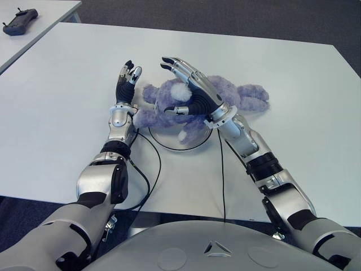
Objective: Put the doll into the plate.
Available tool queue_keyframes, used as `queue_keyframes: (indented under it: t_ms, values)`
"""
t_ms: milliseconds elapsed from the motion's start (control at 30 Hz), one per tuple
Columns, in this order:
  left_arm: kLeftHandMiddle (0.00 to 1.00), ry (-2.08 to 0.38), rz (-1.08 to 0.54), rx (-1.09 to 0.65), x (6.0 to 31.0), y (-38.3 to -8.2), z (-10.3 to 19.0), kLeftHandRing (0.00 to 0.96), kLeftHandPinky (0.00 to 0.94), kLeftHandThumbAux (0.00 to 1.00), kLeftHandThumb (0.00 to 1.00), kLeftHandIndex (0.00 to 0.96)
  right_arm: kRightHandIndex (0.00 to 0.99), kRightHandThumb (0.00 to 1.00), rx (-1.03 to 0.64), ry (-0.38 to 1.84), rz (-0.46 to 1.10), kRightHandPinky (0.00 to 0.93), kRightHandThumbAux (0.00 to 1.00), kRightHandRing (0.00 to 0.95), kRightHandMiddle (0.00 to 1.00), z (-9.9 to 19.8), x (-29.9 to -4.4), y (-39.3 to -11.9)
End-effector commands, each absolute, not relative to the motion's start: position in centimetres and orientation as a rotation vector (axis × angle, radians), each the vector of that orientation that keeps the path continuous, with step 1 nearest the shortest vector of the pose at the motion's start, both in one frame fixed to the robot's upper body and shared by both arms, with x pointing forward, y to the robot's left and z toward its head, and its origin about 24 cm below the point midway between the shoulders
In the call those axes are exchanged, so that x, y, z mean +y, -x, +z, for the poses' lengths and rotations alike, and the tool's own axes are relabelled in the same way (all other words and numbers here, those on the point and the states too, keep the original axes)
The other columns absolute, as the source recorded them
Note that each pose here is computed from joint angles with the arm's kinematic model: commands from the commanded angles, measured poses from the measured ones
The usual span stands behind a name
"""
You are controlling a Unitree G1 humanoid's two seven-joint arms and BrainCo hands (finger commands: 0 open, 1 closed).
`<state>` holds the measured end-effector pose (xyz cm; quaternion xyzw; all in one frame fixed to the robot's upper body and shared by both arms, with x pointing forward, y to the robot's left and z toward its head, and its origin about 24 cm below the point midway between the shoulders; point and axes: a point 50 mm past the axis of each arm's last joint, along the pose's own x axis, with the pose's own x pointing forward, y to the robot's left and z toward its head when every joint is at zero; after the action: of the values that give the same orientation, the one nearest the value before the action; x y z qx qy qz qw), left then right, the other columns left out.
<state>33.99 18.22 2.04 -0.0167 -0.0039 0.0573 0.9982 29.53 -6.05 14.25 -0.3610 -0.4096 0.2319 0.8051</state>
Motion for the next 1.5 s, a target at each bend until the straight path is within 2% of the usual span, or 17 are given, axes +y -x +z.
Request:
queue_keyframes:
  t_ms: [33,767,1500]
  values:
    - [0.013,0.107,0.149,0.500,16.2,-24.4,-9.5,0.000,0.000,0.428,0.000,0.000,0.000,0.084,-0.876,0.766,0.487,0.000,0.334,0.000,0.000,15.5,-6.2,-30.0]
    - [0.000,0.174,0.154,0.464,15.6,-24.9,-9.1,0.000,0.000,0.409,0.000,0.000,0.000,0.059,-0.885,0.731,0.470,0.000,0.311,0.000,0.000,17.9,-6.6,-30.6]
    - [0.053,0.111,0.166,0.480,15.7,-24.9,-9.1,0.007,0.000,0.437,0.000,0.003,0.000,0.057,-0.924,0.723,0.418,0.000,0.339,0.000,0.000,20.7,-7.9,-31.2]
